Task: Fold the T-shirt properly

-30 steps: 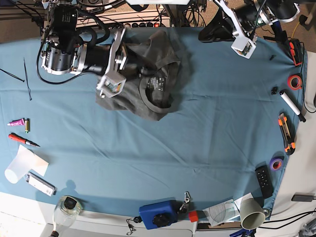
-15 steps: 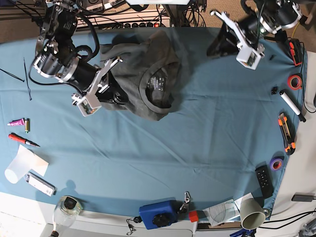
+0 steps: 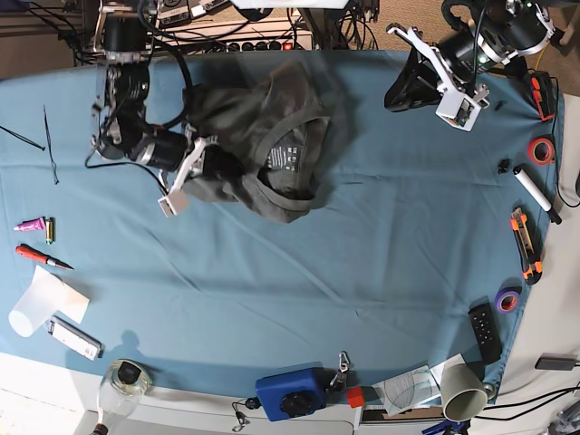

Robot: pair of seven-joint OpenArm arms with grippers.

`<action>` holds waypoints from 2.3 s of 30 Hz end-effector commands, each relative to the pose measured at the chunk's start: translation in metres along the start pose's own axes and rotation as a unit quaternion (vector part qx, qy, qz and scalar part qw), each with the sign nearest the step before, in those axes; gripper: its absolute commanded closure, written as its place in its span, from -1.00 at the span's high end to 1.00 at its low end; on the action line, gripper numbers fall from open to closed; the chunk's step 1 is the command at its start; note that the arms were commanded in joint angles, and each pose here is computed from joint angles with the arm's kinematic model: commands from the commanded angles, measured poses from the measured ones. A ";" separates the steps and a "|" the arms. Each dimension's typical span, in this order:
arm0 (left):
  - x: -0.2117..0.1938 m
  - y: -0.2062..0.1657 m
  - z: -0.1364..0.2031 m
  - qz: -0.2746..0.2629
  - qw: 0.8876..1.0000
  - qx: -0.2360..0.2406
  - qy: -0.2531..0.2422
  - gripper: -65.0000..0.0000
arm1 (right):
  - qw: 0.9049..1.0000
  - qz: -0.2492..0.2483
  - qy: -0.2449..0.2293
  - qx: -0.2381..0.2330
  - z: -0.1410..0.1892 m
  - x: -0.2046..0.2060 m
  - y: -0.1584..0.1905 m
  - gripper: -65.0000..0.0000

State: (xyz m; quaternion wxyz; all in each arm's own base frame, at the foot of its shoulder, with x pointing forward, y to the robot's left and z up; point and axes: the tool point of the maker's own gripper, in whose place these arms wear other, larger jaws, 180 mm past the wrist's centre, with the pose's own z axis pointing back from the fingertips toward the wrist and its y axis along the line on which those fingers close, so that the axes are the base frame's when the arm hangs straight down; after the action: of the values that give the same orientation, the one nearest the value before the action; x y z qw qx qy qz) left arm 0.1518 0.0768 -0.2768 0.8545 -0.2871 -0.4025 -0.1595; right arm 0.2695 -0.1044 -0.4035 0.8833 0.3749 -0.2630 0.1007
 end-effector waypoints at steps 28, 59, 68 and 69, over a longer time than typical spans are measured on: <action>0.008 -0.005 0.002 -0.004 1.000 -0.008 -0.017 -1.00 | 0.986 0.152 0.059 0.020 0.033 -0.028 0.075 -0.94; -0.062 0.086 0.049 0.042 0.952 0.268 0.144 -1.00 | 0.972 0.137 0.000 -0.192 0.174 -0.040 0.056 -0.94; -0.109 0.070 0.078 0.065 0.932 0.278 0.223 -1.00 | 0.955 0.077 0.131 -0.256 0.196 -0.125 0.041 -0.94; -0.114 0.068 0.079 0.071 0.931 0.275 0.229 -1.00 | 0.954 0.073 0.143 -0.254 0.197 -0.135 0.044 -0.94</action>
State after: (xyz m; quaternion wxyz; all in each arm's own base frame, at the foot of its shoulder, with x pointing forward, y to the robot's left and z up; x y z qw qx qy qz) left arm 0.0664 0.1836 -0.3536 0.9796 -0.0250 -0.1953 -0.0412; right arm 0.0606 -0.2131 -0.3398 0.9707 0.0980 -0.1675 0.1415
